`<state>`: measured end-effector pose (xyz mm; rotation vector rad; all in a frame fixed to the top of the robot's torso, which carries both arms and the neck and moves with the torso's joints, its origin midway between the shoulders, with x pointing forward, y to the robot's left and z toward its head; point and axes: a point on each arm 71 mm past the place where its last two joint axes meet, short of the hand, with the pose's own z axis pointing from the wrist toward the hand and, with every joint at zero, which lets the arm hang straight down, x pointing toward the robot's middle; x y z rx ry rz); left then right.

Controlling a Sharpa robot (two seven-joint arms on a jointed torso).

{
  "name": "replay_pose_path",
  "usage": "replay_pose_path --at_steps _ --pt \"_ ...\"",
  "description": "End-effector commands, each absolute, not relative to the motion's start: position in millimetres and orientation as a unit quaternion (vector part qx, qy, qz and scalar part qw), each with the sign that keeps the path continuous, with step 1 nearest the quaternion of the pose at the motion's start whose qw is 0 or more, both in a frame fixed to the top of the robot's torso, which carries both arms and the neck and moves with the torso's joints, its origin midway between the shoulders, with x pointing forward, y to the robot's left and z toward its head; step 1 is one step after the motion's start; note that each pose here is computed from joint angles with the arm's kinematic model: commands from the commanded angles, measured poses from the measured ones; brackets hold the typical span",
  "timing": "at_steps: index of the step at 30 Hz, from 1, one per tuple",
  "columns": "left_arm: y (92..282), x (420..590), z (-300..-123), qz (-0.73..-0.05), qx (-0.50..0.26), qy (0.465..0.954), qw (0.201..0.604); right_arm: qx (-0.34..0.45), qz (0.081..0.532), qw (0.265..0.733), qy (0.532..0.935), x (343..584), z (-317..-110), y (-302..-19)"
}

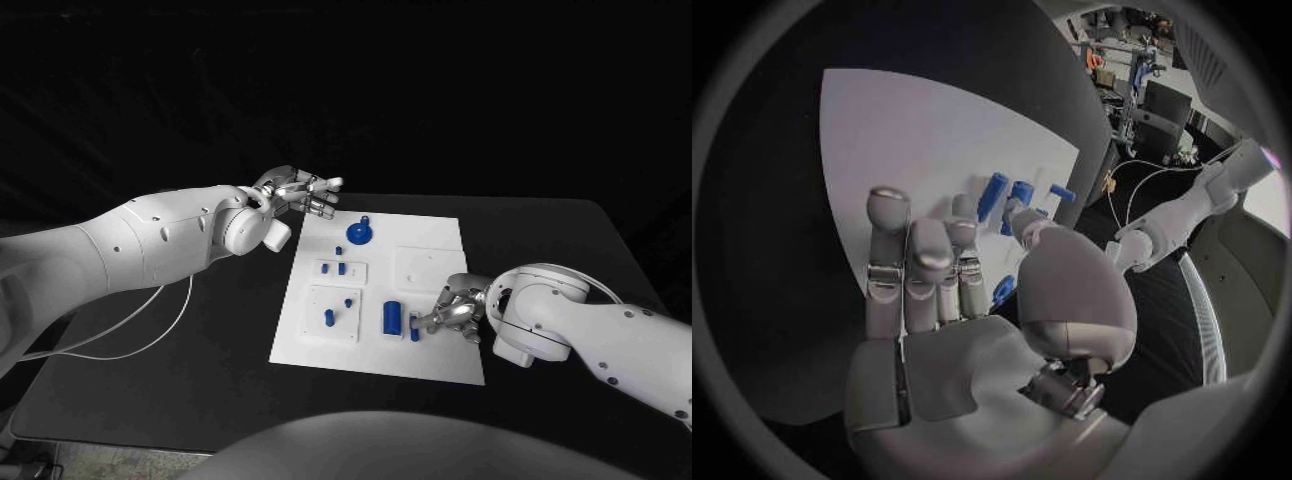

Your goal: Assemble the parts on the task board

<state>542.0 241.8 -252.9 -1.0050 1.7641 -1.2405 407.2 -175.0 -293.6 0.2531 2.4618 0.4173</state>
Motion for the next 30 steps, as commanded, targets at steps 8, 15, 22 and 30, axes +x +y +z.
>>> replay_pose_path --at_steps 8,15,22,30 --pt "239.9 540.8 -253.3 -0.488 -0.389 0.691 0.365 0.064 0.198 0.265 0.942 396 -296 -172" --pt "240.7 541.2 -253.8 -0.487 -0.389 0.692 0.365 0.057 0.206 0.255 0.943 392 -297 -172" --pt "241.0 541.3 -254.6 -0.485 -0.390 0.693 0.364 0.057 0.202 0.253 0.944 391 -300 -173" --pt "240.7 541.1 -255.2 -0.484 -0.390 0.694 0.364 0.064 0.192 0.255 0.946 394 -303 -175"
